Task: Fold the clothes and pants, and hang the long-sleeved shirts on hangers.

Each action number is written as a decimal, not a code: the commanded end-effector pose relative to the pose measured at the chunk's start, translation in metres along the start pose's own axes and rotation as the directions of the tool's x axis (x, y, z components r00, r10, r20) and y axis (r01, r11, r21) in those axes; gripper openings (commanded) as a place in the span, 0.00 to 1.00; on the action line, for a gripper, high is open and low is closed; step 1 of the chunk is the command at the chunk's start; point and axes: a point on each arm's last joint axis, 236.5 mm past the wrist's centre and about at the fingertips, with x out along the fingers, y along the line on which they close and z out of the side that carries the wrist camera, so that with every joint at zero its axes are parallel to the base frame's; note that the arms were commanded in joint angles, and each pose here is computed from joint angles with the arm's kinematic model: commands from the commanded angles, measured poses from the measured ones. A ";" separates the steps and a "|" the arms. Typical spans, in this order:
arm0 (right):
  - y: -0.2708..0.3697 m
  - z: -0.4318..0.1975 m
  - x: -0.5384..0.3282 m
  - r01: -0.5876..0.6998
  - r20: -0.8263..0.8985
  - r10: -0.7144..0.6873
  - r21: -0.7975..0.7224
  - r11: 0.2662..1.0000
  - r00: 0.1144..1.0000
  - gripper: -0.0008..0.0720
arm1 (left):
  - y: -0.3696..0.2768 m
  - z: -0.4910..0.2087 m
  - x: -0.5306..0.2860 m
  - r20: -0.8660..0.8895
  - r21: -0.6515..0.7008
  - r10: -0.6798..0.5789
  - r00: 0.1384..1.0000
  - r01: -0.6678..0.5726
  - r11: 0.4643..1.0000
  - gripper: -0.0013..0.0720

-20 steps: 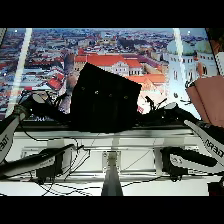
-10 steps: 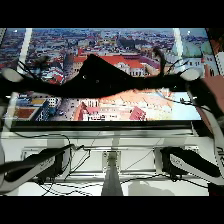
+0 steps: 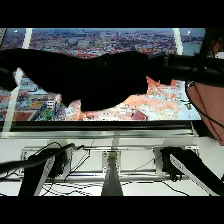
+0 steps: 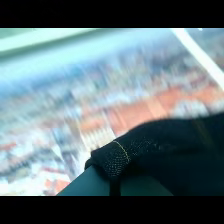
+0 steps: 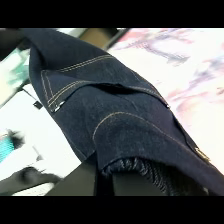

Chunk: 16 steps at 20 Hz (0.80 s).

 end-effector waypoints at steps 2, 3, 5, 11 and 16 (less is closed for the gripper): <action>0.028 -0.028 0.018 -0.031 -0.048 0.043 0.223 0.974 0.998 0.06 | -0.007 -0.022 -0.024 -0.048 -0.096 0.035 0.998 -0.039 0.995 0.04; 0.011 -0.032 0.030 0.026 -0.033 -0.018 0.271 0.962 0.999 0.06 | -0.004 -0.042 -0.008 -0.108 -0.134 0.015 0.994 -0.030 0.991 0.04; -0.048 -0.039 0.048 0.182 0.016 -0.200 0.343 0.922 0.980 0.06 | 0.009 -0.085 0.039 -0.209 -0.212 -0.016 0.978 -0.030 0.977 0.04; -0.238 -0.093 0.073 0.457 -0.001 -0.568 0.596 0.660 0.823 0.06 | 0.006 -0.213 0.200 -0.413 -0.445 -0.191 0.890 -0.014 0.895 0.03; -0.334 -0.156 0.037 0.595 -0.216 -0.646 0.666 0.451 0.732 0.06 | -0.085 -0.294 0.230 -0.599 -0.478 -0.405 0.691 0.098 0.873 0.04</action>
